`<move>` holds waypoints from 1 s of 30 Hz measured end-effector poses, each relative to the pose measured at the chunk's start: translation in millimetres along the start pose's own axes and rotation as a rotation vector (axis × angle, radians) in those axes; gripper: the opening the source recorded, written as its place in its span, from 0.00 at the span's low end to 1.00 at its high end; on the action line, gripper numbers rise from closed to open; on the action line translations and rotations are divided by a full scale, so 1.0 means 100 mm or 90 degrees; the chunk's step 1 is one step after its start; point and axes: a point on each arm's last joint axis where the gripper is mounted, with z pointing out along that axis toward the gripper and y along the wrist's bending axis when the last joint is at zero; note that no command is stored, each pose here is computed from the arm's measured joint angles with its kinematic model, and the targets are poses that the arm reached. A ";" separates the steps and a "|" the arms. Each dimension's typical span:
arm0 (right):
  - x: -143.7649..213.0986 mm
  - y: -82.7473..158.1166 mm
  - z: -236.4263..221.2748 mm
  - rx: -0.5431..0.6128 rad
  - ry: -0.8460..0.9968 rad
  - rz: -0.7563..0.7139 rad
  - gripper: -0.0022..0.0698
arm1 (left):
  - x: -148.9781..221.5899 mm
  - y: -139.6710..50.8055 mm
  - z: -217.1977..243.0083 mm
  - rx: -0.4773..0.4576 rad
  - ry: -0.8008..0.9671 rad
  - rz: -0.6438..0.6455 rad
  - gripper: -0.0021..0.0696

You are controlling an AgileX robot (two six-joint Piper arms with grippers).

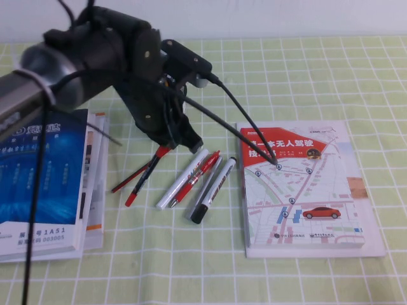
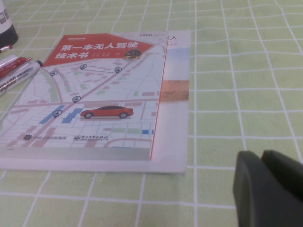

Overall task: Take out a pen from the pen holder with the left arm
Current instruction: Place the pen on the table

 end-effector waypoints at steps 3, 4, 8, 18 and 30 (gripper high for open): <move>0.00 0.00 0.00 0.000 0.000 0.000 0.01 | -0.10 0.02 0.17 0.011 0.031 0.012 0.13; 0.00 0.00 0.00 0.000 0.000 0.000 0.01 | -0.11 0.02 0.22 0.013 0.040 0.013 0.13; 0.00 0.00 0.00 0.000 0.000 0.001 0.01 | -0.23 0.05 0.34 0.017 0.049 0.020 0.13; 0.00 0.00 0.00 0.000 0.000 0.001 0.01 | -0.31 0.06 0.59 0.026 0.069 0.050 0.13; 0.00 0.00 0.00 0.000 0.000 0.001 0.01 | -0.34 0.07 0.88 0.030 0.046 0.042 0.13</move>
